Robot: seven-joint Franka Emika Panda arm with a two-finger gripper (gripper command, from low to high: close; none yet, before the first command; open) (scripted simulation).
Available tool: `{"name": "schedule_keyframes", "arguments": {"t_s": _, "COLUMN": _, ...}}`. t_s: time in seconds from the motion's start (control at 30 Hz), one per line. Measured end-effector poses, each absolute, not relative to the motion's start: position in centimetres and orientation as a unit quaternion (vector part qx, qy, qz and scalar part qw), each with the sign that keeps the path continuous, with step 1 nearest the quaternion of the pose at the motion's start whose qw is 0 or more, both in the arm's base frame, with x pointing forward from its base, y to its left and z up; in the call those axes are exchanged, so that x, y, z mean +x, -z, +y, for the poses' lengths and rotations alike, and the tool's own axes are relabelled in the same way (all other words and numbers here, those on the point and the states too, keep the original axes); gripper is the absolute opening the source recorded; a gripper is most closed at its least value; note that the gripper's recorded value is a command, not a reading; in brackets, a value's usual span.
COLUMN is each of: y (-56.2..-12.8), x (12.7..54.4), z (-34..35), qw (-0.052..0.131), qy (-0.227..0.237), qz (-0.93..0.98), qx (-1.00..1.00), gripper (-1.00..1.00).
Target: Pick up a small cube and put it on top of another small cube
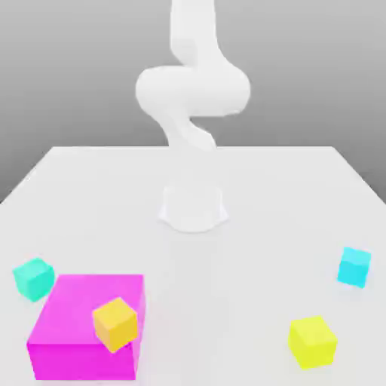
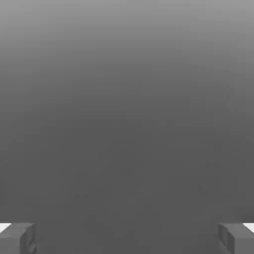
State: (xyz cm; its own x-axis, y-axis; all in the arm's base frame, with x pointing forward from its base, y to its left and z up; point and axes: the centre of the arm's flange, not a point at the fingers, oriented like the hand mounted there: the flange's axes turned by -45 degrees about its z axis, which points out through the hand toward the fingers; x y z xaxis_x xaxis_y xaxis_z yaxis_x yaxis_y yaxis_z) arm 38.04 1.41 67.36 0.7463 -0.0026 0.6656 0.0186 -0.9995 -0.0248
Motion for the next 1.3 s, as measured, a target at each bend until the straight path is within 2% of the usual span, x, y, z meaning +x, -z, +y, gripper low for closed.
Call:
{"name": "schedule_keyframes", "arguments": {"t_s": 0.2, "y": -57.1, "x": 44.4, "z": 5.8, "qw": 0.035, "qy": 0.272, "qz": -0.031, "qx": -0.961, "gripper": 0.0}}
{"name": "schedule_keyframes", "arguments": {"t_s": 0.43, "y": -44.1, "x": 47.8, "z": 11.5, "qw": 0.04, "qy": 0.174, "qz": -0.062, "qx": -0.982, "gripper": 0.0}}
{"name": "schedule_keyframes", "arguments": {"t_s": 0.63, "y": -32.5, "x": 47.0, "z": 16.5, "qw": 0.029, "qy": 0.09, "qz": -0.094, "qx": -0.991, "gripper": 0.0}}
{"name": "schedule_keyframes", "arguments": {"t_s": 0.83, "y": -21.3, "x": 43.9, "z": 19.2, "qw": 0.004, "qy": 0.011, "qz": -0.113, "qx": -0.993, "gripper": 0.0}}
{"name": "schedule_keyframes", "arguments": {"t_s": 1.0, "y": -14.5, "x": 43.3, "z": 19.5, "qw": 0.0, "qy": 0.0, "qz": -0.117, "qx": -0.993, "gripper": 0.0}}
{"name": "schedule_keyframes", "arguments": {"t_s": 1.03, "y": -13.7, "x": 43.3, "z": 19.5, "qw": 0.0, "qy": 0.0, "qz": -0.117, "qx": -0.993, "gripper": -1.0}}
{"name": "schedule_keyframes", "arguments": {"t_s": 1.23, "y": -13.3, "x": 43.2, "z": 19.5, "qw": 0.0, "qy": 0.001, "qz": -0.117, "qx": -0.993, "gripper": -1.0}}
{"name": "schedule_keyframes", "arguments": {"t_s": 1.3, "y": -14.6, "x": 43.3, "z": 19.5, "qw": 0.0, "qy": 0.0, "qz": -0.117, "qx": -0.993, "gripper": -1.0}}
